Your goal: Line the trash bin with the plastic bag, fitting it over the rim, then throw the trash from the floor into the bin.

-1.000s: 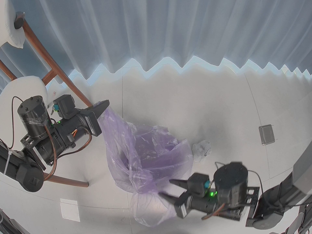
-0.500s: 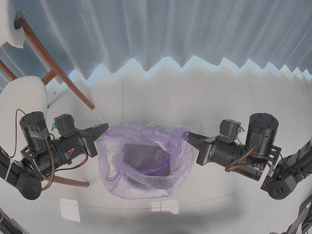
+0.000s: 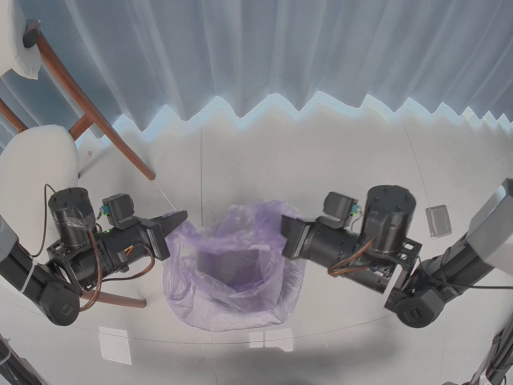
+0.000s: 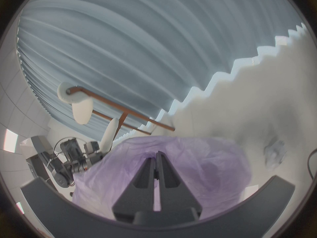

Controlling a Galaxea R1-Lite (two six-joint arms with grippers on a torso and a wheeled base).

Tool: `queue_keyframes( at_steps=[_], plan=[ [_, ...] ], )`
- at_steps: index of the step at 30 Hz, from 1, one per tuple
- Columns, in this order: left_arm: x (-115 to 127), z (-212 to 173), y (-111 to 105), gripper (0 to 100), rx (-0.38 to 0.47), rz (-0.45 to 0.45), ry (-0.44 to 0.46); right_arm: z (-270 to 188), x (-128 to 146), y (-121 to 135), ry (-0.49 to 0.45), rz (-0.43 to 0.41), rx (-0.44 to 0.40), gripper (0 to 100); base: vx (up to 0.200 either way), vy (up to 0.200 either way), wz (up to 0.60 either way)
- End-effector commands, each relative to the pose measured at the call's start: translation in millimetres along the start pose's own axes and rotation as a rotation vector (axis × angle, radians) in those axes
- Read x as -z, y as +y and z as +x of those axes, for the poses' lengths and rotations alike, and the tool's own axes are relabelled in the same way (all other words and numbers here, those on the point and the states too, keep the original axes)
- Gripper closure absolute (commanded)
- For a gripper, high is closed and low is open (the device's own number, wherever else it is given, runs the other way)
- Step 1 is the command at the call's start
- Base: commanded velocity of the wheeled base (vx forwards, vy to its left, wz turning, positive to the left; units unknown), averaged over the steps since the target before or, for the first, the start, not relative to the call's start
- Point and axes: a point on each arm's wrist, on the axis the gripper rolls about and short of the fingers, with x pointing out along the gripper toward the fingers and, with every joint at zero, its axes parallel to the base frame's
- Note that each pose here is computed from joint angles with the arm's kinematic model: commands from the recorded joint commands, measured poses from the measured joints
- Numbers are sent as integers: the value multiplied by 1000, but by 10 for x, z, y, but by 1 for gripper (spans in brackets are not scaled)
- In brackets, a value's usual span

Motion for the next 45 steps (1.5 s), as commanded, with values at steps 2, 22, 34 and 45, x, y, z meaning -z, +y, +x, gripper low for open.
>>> queue_keyframes(
  at_steps=[2,22,34,45],
  plan=[
    [-314,91,-351,100,141,-128,-111,397,600,138,136,69,-87,100,0,0,0],
    [-223,341,-613,100,275,-293,-162,710,469,-301,14,130,48,100,0,0,0],
    [474,818,-679,100,251,-403,-54,-631,79,-307,50,193,180,100,0,0,0],
    [781,1055,-247,100,126,-480,-9,-889,-147,-458,-33,186,232,100,0,0,0]
  ],
)
